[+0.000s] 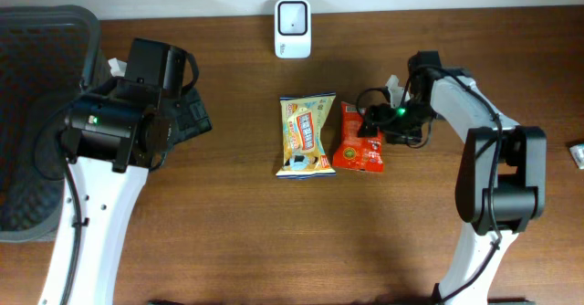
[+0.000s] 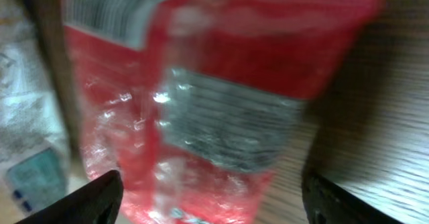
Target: Scan the item barcode
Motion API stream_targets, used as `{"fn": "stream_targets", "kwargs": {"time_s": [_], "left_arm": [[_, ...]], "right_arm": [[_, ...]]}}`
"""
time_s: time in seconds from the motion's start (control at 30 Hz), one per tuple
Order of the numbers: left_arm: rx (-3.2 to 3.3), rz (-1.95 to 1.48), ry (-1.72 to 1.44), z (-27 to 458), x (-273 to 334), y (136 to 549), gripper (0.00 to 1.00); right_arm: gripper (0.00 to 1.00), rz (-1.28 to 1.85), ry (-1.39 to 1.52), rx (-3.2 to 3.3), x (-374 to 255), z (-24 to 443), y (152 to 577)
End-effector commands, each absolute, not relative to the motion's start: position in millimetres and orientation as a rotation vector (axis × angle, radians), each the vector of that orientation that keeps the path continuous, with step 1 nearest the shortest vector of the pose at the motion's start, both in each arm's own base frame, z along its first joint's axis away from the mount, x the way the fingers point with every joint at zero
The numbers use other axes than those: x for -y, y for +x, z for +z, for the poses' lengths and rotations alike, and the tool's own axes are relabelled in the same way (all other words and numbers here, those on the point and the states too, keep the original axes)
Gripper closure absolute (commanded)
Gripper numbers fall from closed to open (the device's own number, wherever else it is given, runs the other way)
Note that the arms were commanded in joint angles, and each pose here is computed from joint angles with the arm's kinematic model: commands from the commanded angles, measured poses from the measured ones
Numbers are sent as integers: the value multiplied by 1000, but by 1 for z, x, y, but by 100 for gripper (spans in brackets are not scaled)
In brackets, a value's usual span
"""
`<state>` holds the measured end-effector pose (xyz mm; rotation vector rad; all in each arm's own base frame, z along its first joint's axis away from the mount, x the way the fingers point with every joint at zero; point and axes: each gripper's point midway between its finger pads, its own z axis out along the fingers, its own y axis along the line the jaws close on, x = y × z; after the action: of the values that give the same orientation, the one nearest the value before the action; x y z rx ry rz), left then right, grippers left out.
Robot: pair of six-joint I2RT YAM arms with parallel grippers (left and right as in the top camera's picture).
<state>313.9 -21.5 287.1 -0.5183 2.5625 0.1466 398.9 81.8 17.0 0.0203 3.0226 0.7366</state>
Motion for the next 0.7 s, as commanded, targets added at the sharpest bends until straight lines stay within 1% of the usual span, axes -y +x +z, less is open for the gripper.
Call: {"fn": "stream_targets", "kwargs": {"time_s": [0.0, 0.03, 0.07, 0.1, 0.13, 0.17, 0.23, 0.3, 0.37, 0.43, 0.5, 0.6, 0.63, 0.67], "left_arm": [[-2541, 134, -522, 294, 20, 312, 1], [-2541, 134, -522, 294, 20, 312, 1], [-2541, 134, -522, 294, 20, 312, 1], [-2541, 134, -522, 294, 20, 312, 1], [-2541, 134, -522, 294, 20, 312, 1], [-2541, 134, -522, 294, 20, 312, 1], [-2541, 134, -522, 294, 20, 312, 1], [-2541, 134, -522, 294, 20, 312, 1], [-2541, 134, -522, 294, 20, 312, 1], [-2541, 134, -522, 294, 20, 312, 1], [-2541, 134, -522, 294, 20, 312, 1], [-2541, 134, -522, 294, 20, 312, 1], [-2541, 134, -522, 294, 20, 312, 1], [-2541, 134, -522, 294, 20, 312, 1]], "right_arm": [[30, 893, 28, -3015, -99, 0, 385], [41, 892, 24, -3008, -99, 0, 386], [67, 889, 22, -2999, -98, 2, 390], [76, 887, 22, -2993, -97, 3, 392], [89, 885, 20, -2981, -97, 8, 396], [94, 882, 20, -2970, -96, 13, 401], [96, 860, 16, -2961, -93, 30, 412], [96, 718, 18, -2988, -79, 52, 423], [96, 478, 49, -3025, -55, 73, 432], [96, 60, 239, -3031, -12, 102, 438], [96, -254, 408, -2976, 18, 124, 435], [96, -633, 542, -2872, 45, 133, 426], [96, -754, 555, -2839, 48, 132, 420], [96, -806, 528, -2846, 47, 128, 415]]}}
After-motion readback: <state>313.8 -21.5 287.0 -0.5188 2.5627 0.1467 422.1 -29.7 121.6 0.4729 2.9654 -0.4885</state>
